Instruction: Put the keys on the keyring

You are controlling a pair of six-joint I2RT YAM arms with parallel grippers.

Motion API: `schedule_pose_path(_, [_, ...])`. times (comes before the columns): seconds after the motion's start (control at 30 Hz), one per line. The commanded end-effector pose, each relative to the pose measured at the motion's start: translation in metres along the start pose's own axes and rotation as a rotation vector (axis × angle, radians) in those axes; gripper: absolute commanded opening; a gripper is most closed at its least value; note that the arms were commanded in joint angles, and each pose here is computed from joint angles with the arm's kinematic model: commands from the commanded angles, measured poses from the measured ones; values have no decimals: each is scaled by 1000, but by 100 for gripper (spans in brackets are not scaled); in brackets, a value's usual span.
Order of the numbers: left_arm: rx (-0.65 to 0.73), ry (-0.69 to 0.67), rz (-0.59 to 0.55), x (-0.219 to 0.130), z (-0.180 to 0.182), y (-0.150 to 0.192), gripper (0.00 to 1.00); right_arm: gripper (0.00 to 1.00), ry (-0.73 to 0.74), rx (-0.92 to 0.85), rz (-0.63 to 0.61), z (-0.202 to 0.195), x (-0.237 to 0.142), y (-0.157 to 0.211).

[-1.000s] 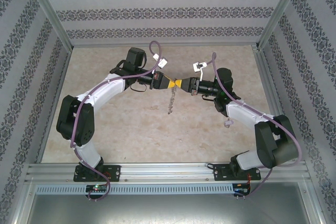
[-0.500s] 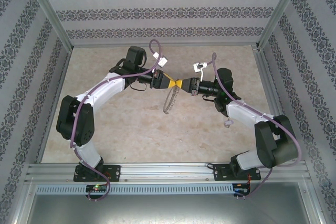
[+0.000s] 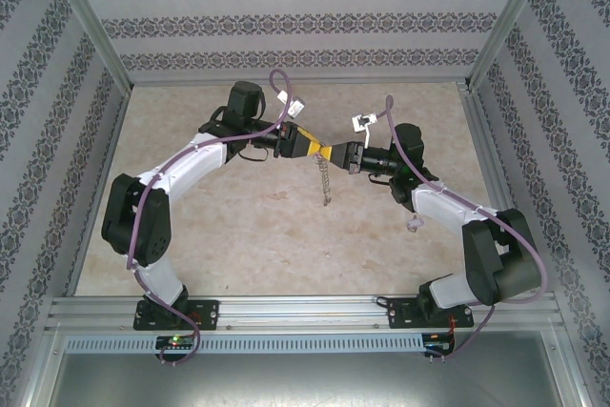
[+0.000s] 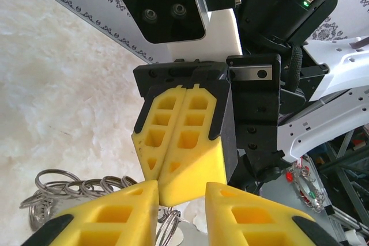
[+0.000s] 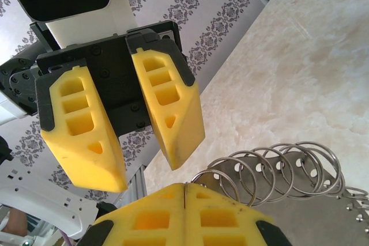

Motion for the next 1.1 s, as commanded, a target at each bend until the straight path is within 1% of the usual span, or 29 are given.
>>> schedule_pose_path(0.0, [46,4,-27,-6,-10,-4,29,0,-27,-45,-19,10,-4,-9])
schedule_pose_path(0.2, [22,-21,-59,-15,-1,4,31,0,-19,-44,-25,10,-6,-11])
schedule_pose_path(0.5, [13,-15,-132,-23,-6,10,35,0,-15,-42,-31,9,-6,-13])
schedule_pose_path(0.63, [-32,-12,-185,-23,-1,6,41,0,-10,-41,-36,8,-6,-14])
schedule_pose_path(0.7, [-86,-40,-252,-25,8,2,46,0,-8,-41,-39,8,-6,-15])
schedule_pose_path(0.73, [-107,-39,-290,-26,11,-1,47,0,-6,-41,-39,8,-6,-15])
schedule_pose_path(0.83, [-197,-11,-452,-34,19,-11,50,0,-3,-40,-42,7,-6,-15])
schedule_pose_path(1.0, [-328,36,-693,-54,29,-19,53,0,2,-40,-50,6,-6,-18])
schedule_pose_path(1.07, [-350,72,-742,-60,28,-19,53,0,5,-35,-54,6,-6,-20])
Point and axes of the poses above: each hand's point on the last joint's axis, 136 mm out from that joint toward the fingers, its own x axis out along the fingers, its own z axis along the line the jaws close on, y = z × x, the point moved 1 cm from there along -x, back along the fingers, and after that the axes turned 13 degrees about -x, right-handed, at the moved point
